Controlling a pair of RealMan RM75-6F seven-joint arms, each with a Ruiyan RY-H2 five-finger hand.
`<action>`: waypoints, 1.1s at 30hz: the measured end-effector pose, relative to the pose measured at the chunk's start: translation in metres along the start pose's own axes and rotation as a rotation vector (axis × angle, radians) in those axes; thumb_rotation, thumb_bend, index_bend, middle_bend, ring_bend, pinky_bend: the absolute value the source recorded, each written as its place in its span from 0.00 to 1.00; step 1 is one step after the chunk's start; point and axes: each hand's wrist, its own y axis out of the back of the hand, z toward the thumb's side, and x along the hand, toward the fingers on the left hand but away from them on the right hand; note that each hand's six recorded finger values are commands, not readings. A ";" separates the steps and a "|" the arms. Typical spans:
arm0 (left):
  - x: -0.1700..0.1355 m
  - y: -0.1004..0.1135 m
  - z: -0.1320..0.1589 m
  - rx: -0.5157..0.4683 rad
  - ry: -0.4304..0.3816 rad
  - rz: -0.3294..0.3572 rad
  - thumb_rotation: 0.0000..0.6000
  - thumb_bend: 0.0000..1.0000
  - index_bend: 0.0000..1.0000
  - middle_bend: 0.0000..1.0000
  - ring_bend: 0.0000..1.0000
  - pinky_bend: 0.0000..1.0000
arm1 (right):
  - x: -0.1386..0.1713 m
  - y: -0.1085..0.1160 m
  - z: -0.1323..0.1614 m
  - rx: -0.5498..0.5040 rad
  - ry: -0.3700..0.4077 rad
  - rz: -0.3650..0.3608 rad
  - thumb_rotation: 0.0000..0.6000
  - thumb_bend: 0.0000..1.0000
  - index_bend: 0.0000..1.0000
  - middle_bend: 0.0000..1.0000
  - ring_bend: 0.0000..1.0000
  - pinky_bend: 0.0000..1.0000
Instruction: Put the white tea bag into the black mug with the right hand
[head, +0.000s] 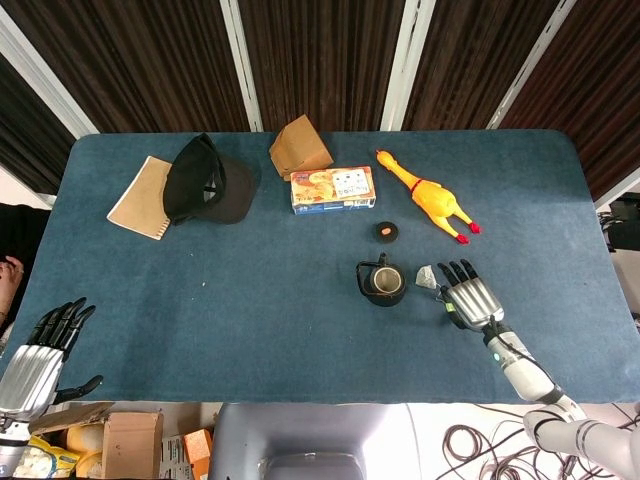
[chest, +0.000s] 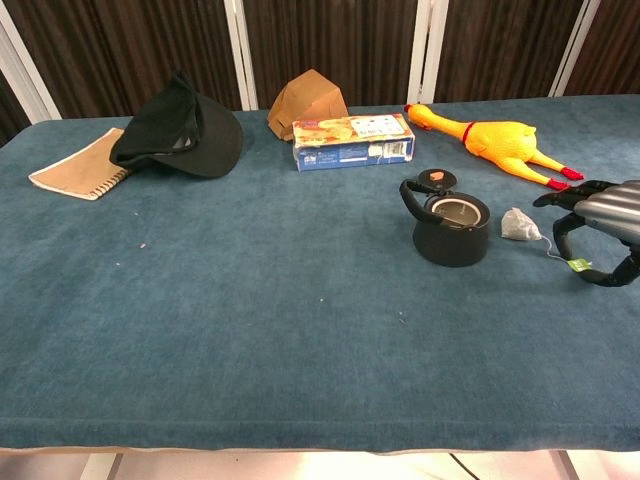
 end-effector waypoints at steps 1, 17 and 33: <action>0.000 0.000 0.000 0.000 0.000 0.000 1.00 0.03 0.00 0.00 0.00 0.10 | 0.000 0.000 0.000 0.000 -0.001 0.001 1.00 0.30 0.53 0.03 0.00 0.01; 0.001 0.000 0.000 -0.003 0.000 0.001 1.00 0.03 0.00 0.00 0.00 0.10 | 0.000 -0.001 -0.006 -0.007 -0.021 0.002 1.00 0.30 0.56 0.04 0.00 0.01; 0.001 0.000 0.001 -0.005 -0.003 0.000 1.00 0.03 0.00 0.00 0.00 0.10 | 0.009 0.023 -0.013 -0.045 -0.027 -0.070 1.00 0.30 0.55 0.04 0.00 0.01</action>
